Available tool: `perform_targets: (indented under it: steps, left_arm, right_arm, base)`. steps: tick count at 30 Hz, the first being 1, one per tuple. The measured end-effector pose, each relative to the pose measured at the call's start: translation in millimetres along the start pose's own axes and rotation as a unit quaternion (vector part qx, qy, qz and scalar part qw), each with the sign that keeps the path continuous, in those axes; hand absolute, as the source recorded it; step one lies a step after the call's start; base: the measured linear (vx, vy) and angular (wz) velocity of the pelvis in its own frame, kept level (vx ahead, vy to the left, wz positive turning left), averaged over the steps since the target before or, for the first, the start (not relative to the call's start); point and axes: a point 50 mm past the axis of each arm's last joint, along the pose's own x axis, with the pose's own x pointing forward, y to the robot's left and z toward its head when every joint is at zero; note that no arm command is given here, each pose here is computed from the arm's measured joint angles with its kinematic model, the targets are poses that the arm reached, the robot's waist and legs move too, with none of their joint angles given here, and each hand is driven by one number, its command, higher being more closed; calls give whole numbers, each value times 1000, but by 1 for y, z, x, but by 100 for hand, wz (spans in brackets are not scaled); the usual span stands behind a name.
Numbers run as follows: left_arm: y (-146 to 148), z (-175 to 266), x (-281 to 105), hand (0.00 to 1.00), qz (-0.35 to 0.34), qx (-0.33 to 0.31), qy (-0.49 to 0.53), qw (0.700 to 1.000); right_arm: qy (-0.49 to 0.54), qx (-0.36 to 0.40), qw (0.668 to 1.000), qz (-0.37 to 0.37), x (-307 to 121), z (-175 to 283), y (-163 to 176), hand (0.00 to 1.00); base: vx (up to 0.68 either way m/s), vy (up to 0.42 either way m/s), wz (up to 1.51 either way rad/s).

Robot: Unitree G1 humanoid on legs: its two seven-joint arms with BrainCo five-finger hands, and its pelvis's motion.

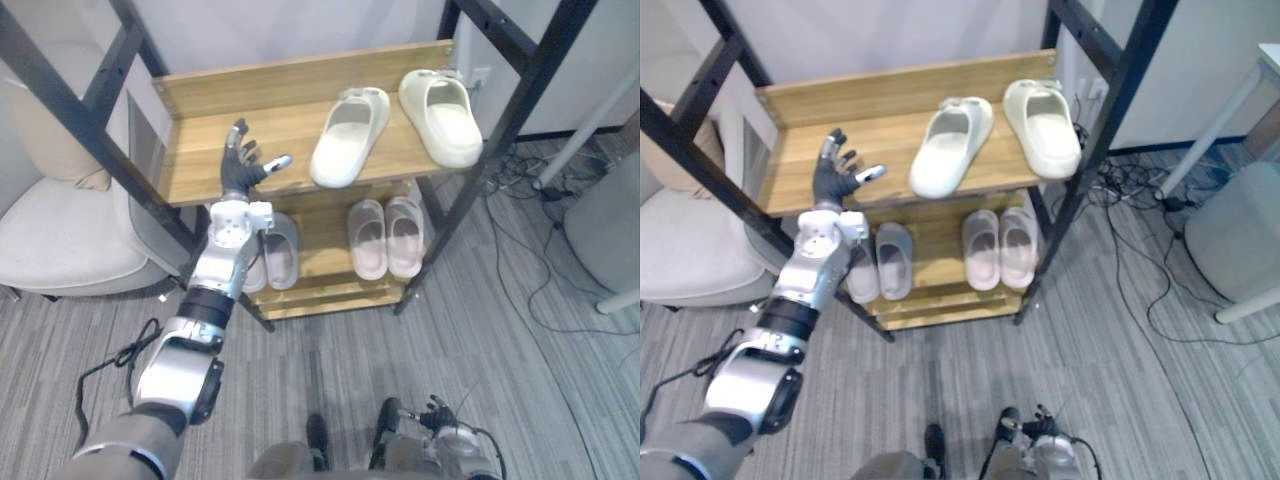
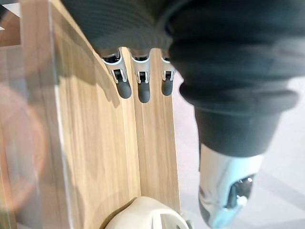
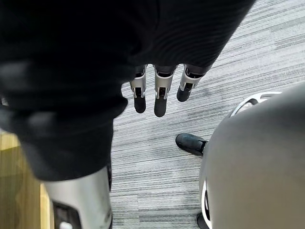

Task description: Organize the slippers on the shoe rack

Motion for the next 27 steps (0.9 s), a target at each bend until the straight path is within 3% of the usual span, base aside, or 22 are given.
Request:
perform_targets:
  steps: [16, 27]
  left_arm:
    - [-63, -13, -18, 0, -83, -64, 35, 994]
    - [-76, -15, -14, 0, -92, -63, 45, 993]
  right_arm:
    - [-1, -16, 1000, -8, 0, 0, 1, 0]
    - [-5, -14, 1000, -8, 1, 4, 3, 0]
  base:
    - [43, 32, 4]
    - [25, 20, -6]
